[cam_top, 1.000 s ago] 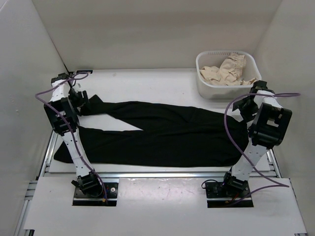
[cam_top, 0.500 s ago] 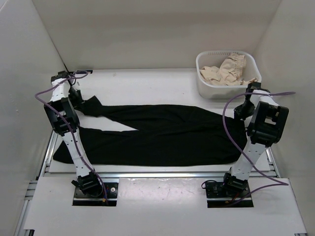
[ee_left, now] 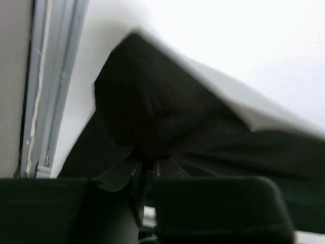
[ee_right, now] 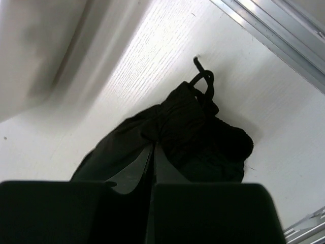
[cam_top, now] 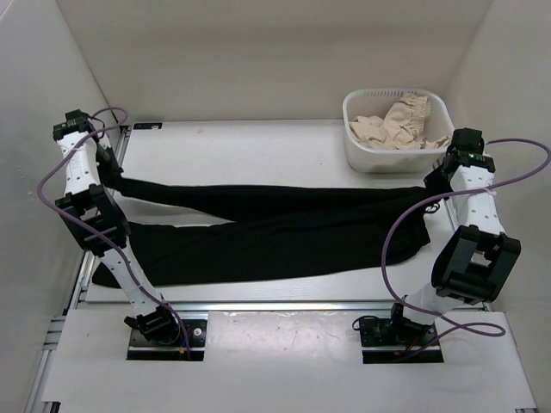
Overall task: Fold and stack the trousers
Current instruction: Flatten the trousers out, then fold the trousers
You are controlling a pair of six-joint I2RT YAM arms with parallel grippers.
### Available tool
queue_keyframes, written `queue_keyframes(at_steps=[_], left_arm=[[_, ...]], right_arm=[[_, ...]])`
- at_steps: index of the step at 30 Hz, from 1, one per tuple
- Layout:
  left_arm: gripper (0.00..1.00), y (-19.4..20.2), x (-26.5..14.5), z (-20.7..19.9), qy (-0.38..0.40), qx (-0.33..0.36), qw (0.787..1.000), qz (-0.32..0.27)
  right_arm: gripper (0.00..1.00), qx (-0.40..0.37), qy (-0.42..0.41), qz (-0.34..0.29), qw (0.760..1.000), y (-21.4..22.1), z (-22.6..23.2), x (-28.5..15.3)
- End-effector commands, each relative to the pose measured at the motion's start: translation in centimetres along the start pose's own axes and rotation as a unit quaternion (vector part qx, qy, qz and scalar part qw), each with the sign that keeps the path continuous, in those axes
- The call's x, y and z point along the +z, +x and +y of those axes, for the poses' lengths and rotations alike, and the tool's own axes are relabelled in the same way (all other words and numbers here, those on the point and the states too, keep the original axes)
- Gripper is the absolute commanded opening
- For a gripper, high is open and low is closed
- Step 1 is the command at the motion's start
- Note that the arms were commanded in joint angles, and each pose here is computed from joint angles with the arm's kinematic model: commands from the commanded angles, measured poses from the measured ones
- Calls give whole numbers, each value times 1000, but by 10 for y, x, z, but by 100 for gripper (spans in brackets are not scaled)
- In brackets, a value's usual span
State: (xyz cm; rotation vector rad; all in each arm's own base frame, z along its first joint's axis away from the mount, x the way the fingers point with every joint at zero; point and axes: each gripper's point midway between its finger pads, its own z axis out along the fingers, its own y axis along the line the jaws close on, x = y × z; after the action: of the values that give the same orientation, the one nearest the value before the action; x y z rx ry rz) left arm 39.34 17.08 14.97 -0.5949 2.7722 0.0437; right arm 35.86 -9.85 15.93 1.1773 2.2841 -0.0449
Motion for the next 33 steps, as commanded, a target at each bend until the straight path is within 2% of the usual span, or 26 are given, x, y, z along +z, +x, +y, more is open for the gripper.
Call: queue_keyframes(at_steps=[1, 4, 5, 7, 8, 9, 10, 11, 14, 15, 21, 24, 33], left_arm=[[23, 19, 8, 14, -14, -10, 999, 36], [28, 14, 24, 11, -4, -10, 999, 46], [28, 15, 44, 8, -3, -7, 998, 65], [31, -6, 54, 6, 4, -6, 999, 49], [31, -6, 78, 1, 6, 0, 998, 66], [34, -22, 78, -5, 7, 6, 999, 45], [41, -26, 85, -5, 7, 6, 999, 44], [57, -29, 89, -10, 9, 12, 999, 40], [73, -27, 89, -8, 2, 12, 1000, 28], [78, -31, 71, -7, -3, 13, 1000, 5], [80, 7, 52, 52, -21, -51, 998, 27], [78, 23, 64, 53, 20, -74, 996, 46], [77, 37, 100, 41, 47, -74, 993, 82]], right_arm=[[0, -25, 4, -4, 1000, 4, -9, 9], [0, -29, -19, 0, 999, 6, -2, 9], [0, -29, -17, 4, 999, 9, -4, 10], [0, -29, -17, 4, 999, 9, -3, 14], [0, -33, -19, 4, 999, 9, 2, 14], [0, -34, -15, 11, 999, 11, 1, 19], [0, -38, -18, 10, 999, 11, 6, 19], [0, -38, -20, 9, 999, 6, 10, 21], [0, -48, -13, 14, 999, 9, 10, 23], [0, -48, -13, 15, 999, 8, 11, 25], [0, -59, -3, 29, 998, 10, 10, 29], [0, -61, -1, 40, 997, 14, 10, 34], [0, -86, 6, 44, 995, 23, 22, 32]])
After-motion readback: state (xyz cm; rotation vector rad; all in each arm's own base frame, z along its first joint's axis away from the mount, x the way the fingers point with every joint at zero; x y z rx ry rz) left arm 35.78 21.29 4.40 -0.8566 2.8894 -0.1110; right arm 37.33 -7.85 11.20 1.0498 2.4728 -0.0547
